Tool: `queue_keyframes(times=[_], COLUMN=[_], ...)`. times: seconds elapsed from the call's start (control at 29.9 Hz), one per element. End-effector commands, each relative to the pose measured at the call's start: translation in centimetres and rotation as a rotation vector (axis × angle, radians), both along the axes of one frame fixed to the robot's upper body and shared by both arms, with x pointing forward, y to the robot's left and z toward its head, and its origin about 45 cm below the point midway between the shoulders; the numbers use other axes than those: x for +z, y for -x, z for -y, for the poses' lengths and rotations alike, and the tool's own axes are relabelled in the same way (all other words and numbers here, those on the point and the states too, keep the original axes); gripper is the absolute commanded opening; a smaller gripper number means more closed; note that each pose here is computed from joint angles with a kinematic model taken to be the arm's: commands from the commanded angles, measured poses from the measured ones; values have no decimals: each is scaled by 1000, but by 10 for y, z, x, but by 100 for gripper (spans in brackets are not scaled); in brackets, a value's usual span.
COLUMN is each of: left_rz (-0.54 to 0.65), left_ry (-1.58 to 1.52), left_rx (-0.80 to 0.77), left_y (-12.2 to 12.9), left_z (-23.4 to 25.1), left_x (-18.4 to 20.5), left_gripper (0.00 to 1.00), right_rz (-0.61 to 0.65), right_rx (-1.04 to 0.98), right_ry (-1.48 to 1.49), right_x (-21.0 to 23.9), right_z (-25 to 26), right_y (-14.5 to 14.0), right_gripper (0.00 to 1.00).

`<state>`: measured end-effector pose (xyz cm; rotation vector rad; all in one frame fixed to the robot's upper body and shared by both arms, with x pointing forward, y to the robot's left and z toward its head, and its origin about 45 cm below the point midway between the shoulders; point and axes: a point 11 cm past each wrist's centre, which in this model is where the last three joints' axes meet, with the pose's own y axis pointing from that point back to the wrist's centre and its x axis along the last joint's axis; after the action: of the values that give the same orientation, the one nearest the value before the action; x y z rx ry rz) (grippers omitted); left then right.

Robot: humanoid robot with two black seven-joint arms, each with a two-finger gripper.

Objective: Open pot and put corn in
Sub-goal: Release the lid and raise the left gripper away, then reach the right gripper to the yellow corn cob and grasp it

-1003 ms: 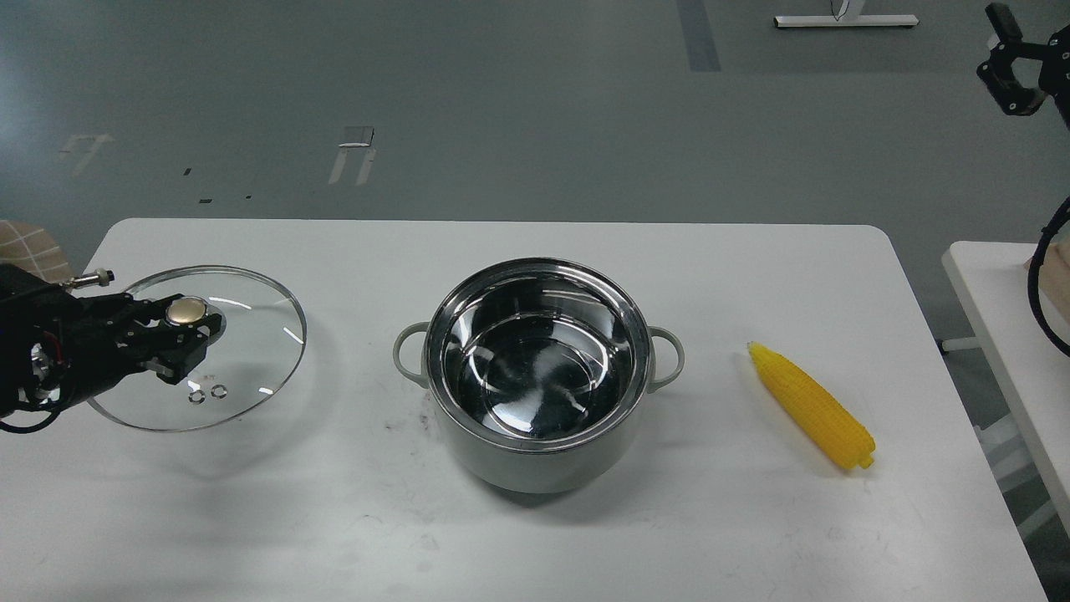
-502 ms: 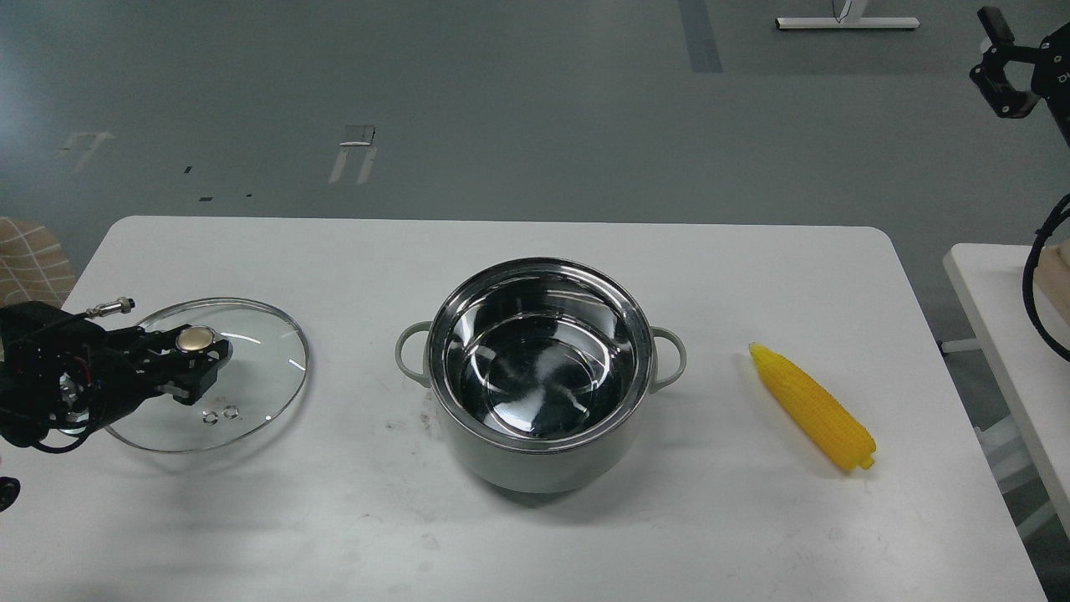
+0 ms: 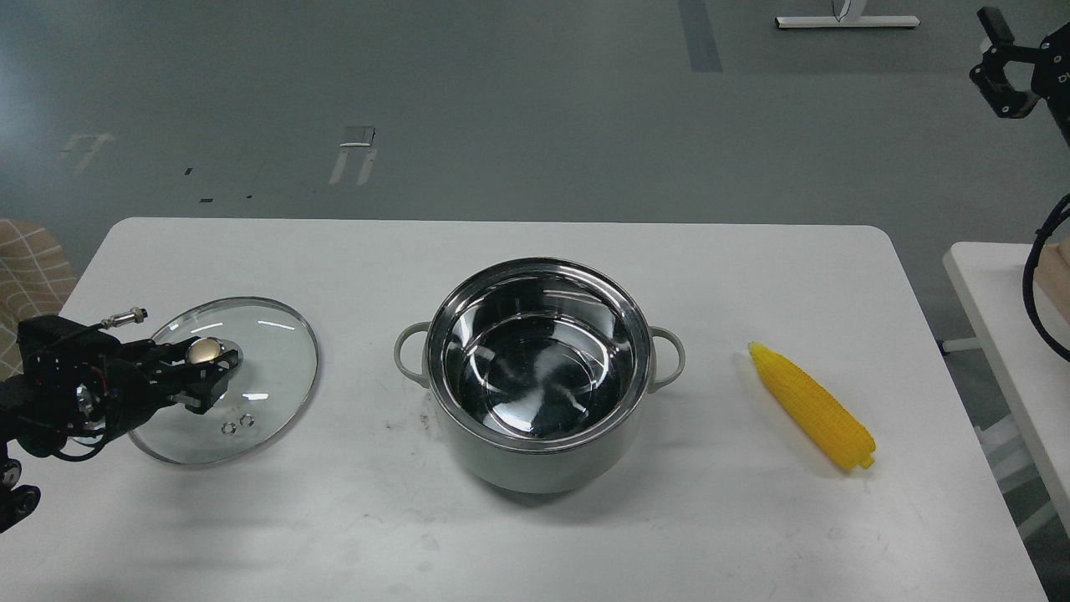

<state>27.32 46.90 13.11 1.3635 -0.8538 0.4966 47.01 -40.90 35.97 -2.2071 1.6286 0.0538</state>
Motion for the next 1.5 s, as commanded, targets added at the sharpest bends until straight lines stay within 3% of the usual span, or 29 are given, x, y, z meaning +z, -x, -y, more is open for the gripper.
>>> queue_keyframes(times=[0.0,0.1,0.27,0.33,0.47,0.67,0.87,1.0,1.17,1.47], left_rz=[-3,-3,72,144,253,455,610,635,609,603], left_ry=[0,7,49,122,188,387,835,1148,1534,1917], left_rx=[-3,-11,28,87,126,68,14,38,129,247], left_y=[1,1,-14,-35,-66,-117,-168,-187,-197,-201], left_z=[0,2,-2,-2,-5,31,118,160,175,160], left_x=[-1,-1,18,42,85,160,226,262,291,316], left_gripper=[56,57,71,79,83,84,84,85,85,93], right_rz=[-6,-12,-43,-59,-66,-61,-21,13,20,24], right_rx=[-4,-8,-15,-19,-23,11,171,276,414,696], right_ry=[3,12,103,252,380,549,971,1196,1487,1935], right_x=[-2,-5,-15,-15,-10,1,-15,-38,-84,-167], right_z=[2,5,12,20,29,33,-14,-41,-56,-61], right_y=[1,3,8,13,17,32,51,68,95,144], right_gripper=[100,100,100,100,100,100,100,100,100,100])
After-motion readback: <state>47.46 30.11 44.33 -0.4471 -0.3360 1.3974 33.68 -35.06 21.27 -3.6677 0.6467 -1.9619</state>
